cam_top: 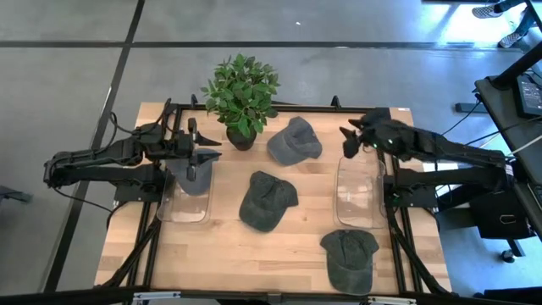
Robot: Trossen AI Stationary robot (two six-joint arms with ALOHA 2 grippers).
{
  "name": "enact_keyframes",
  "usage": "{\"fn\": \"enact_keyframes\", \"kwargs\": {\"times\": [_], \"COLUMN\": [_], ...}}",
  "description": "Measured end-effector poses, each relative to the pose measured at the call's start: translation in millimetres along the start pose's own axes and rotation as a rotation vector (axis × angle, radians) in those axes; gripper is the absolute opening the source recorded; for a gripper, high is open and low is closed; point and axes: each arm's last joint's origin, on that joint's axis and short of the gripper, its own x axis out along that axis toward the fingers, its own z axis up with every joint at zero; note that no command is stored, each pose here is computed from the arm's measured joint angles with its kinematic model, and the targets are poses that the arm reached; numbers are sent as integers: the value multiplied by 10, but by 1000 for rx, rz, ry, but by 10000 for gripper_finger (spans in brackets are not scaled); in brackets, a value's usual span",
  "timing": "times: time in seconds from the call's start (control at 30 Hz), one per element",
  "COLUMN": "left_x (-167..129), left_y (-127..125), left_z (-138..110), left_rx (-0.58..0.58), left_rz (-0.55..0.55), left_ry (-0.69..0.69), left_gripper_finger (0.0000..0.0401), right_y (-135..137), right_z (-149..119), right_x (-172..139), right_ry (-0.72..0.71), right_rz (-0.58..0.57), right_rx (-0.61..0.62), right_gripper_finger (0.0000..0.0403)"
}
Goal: Pick & Place hat
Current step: Put the gray cap into the left transparent bin
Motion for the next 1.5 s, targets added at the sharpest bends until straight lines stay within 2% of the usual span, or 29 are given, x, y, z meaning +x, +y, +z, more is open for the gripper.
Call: {"fn": "enact_keyframes", "kwargs": {"times": [0.2, 0.33, 0.47, 0.57, 0.73, 0.83, 0.97, 1.07, 1.23, 1.5], "left_x": [0, 0, 0, 0, 0, 0, 4, 9, 10, 9], "left_y": [0, 0, 0, 0, -1, -1, -1, -1, -1, -4], "left_z": [0, 0, 0, 0, -7, -8, -10, -11, -12, -30], "left_rx": [0, -4, -29, -44, -83, -82, -83, -83, -82, -84], "left_rz": [0, 0, 0, 0, -1, -1, -1, -2, -2, -4], "left_ry": [0, 0, 0, 0, 7, 8, 10, 12, 14, 32], "left_gripper_finger": [136, 136, 132, 133, 136, 136, 133, 133, 136, 132], "right_y": [49, 17, -46, -75, -182, -228, -243, -223, -144, 66], "right_z": [236, 168, 93, 88, 96, 68, 0, -97, -235, -403], "right_x": [239, 546, 824, 962, 1101, 1204, 1359, 1463, 1629, 1847], "right_ry": [134, 290, 397, 451, 607, 661, 718, 781, 852, 881], "right_rz": [-17, -25, -57, -3, -30, -31, 75, 101, 99, 119], "right_rx": [-11, 22, -12, 15, -105, -66, 54, 109, 92, 82], "right_gripper_finger": [217, 247, 280, 294, 296, 296, 291, 284, 277, 277]}}
